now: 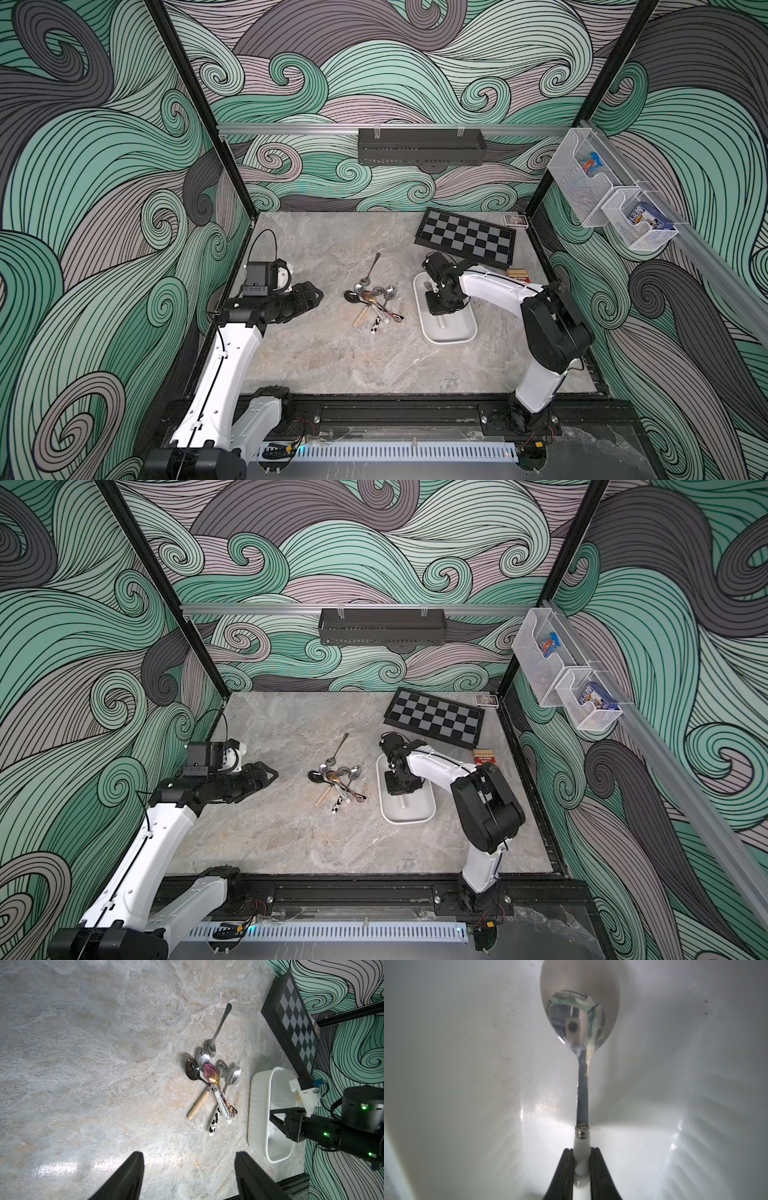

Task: Put the spoon into the storage box
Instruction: Place the spoon in the storage box, then pick up the spoon from the center of the board.

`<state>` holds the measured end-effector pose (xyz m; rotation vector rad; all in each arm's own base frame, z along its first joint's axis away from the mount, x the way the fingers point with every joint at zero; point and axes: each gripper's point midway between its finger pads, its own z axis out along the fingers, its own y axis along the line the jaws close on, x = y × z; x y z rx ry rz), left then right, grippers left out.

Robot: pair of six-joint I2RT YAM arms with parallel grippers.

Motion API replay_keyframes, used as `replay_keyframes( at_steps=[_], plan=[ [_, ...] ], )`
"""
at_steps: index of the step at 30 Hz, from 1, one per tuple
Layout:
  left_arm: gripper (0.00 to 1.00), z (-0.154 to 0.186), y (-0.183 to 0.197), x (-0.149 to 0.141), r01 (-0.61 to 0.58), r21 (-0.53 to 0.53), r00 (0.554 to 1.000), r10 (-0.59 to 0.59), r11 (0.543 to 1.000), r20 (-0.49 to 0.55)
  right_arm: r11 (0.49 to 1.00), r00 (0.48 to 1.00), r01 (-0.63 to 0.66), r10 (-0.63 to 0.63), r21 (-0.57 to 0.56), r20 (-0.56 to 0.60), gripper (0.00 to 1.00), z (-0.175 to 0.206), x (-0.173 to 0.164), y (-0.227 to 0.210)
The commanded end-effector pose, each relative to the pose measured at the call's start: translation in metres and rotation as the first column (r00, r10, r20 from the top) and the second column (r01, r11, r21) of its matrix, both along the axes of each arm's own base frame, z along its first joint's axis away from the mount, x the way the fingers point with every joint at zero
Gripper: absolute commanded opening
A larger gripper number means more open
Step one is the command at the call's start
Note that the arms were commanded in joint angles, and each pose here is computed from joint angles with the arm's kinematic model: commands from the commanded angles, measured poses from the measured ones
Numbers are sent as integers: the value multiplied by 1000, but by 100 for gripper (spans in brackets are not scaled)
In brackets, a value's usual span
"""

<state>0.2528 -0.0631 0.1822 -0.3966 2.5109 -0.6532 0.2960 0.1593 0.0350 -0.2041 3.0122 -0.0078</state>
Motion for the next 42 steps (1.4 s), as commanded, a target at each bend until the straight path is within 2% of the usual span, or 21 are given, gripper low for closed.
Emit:
replay_keyframes(
  at_steps=[1, 6, 13, 14, 16, 19, 21, 24, 27, 30, 32, 35, 37, 42],
  plan=[
    [73, -2, 0, -3, 13, 15, 1000, -13, 1000, -5, 998, 999, 35, -34, -44, 13, 2, -2, 5, -19],
    [73, -2, 0, -3, 12, 14, 1000, -12, 1000, -5, 996, 998, 57, -56, -68, 15, 2, -1, 8, -44],
    [73, -3, -1, -2, 16, 13, 1000, -16, 1000, -8, 996, 998, 65, -65, -66, 10, 7, -3, 9, -47],
    [73, -3, -1, -2, 16, 13, 1000, -16, 1000, -9, 996, 998, 65, -65, -66, 10, 10, -3, 8, -47],
    [73, -5, -2, -2, 19, 11, 1000, -19, 1000, -15, 997, 998, 62, -61, -56, 19, 26, 2, 8, -46],
    [73, -8, -4, 2, 32, 9, 999, -32, 999, -31, 998, 997, 61, -60, -24, 57, 43, 16, 9, -42],
    [72, -6, -8, 6, 48, 12, 998, -48, 999, -38, 998, 994, 60, -59, -5, 88, 50, 28, 10, -41],
    [72, 1, -26, 17, 102, 81, 994, -99, 991, -43, 998, 989, 48, -53, 34, 138, 55, 48, 7, -37],
    [73, 4, -52, 35, 179, 195, 984, -172, 964, -52, 998, 982, 18, -31, 68, 185, 57, 65, 0, -32],
    [72, -2, -74, 57, 238, 262, 969, -212, 935, -124, 995, 973, -4, -19, 97, 231, 57, 80, -11, -29],
    [70, -17, -89, 73, 288, 296, 951, -236, 911, -201, 992, 966, -15, -18, 123, 258, 58, 90, -16, -28],
    [61, -42, -113, 96, 367, 350, 916, -269, 862, -299, 989, 955, -19, -26, 146, 297, 58, 102, -23, -31],
    [60, -59, -129, 112, 417, 380, 895, -300, 826, -330, 987, 948, -24, -28, 157, 318, 58, 108, -27, -33],
    [59, -96, -142, 142, 446, 409, 878, -301, 796, -372, 984, 944, -27, -33, 175, 328, 59, 110, -34, -34]
  ],
)
